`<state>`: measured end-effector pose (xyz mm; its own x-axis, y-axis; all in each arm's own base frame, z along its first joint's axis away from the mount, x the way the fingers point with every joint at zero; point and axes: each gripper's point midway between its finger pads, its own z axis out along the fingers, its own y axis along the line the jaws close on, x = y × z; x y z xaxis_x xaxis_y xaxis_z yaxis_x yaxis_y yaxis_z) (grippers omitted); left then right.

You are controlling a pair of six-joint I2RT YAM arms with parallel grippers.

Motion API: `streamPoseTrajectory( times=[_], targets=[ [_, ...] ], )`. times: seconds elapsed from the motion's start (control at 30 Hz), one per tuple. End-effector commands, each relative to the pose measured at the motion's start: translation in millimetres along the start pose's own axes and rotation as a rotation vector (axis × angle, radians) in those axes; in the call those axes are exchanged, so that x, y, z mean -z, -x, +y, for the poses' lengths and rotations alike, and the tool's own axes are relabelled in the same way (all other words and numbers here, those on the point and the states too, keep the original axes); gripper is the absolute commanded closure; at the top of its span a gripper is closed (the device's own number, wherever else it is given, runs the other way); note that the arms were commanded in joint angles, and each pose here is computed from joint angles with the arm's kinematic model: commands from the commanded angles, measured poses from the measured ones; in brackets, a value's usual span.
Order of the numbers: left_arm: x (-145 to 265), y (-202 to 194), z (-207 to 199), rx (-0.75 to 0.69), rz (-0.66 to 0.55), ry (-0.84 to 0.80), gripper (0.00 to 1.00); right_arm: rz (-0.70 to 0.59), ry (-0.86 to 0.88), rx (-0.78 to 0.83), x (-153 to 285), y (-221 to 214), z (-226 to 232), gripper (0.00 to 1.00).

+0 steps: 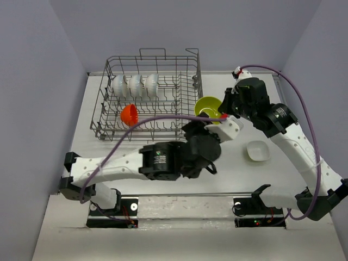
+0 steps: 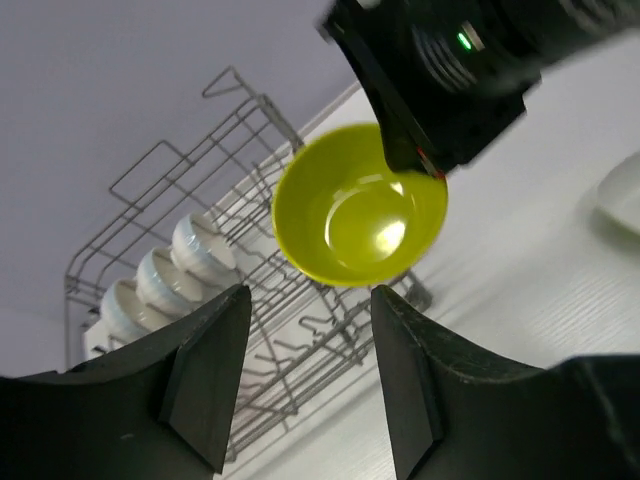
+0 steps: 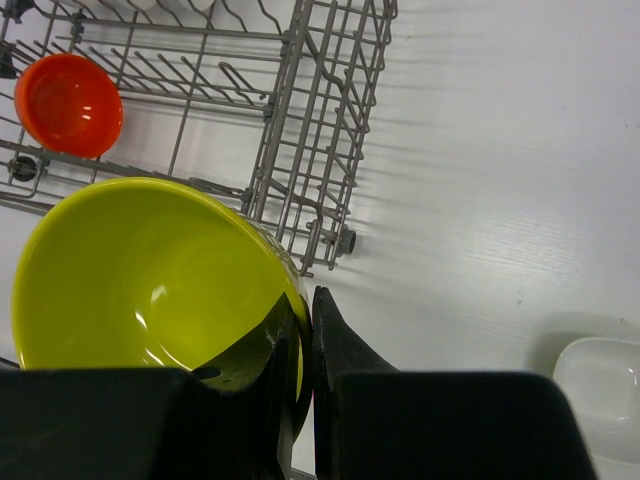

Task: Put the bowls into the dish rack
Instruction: Pass from the right arm to the left

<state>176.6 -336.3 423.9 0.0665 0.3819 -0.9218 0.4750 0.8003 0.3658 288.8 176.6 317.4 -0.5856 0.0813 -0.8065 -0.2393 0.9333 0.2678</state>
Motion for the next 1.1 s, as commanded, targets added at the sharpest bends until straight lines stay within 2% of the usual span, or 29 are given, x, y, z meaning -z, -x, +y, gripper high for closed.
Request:
streamPoseTrajectory(
  times=[0.0,0.13,0.23,0.47,0.6,0.83,1.07],
  targets=[
    [3,-42,-8,-0.325,0.144,0.193,0.37,-0.076,0.007,-0.022,16,30,6,0.99],
    [5,-57,-29,-0.467,0.175,0.239,0.37,-0.059,-0.016,-0.019,15,32,4,0.99],
    [6,-51,-30,-0.475,0.169,0.262,0.4,-0.055,-0.027,-0.017,16,33,3,0.99],
    [2,-47,-37,-0.614,0.191,0.366,0.43,-0.039,-0.025,-0.012,13,30,3,0.99],
    [2,-45,-40,-0.606,0.189,0.369,0.44,-0.028,-0.028,-0.001,14,31,3,0.99],
    [-3,-59,-50,-0.605,0.198,0.275,0.44,-0.022,-0.034,0.005,13,36,5,0.99],
    [-6,-39,-55,-0.557,0.178,0.225,0.44,-0.003,0.003,0.023,18,34,10,0.99]
  ],
)
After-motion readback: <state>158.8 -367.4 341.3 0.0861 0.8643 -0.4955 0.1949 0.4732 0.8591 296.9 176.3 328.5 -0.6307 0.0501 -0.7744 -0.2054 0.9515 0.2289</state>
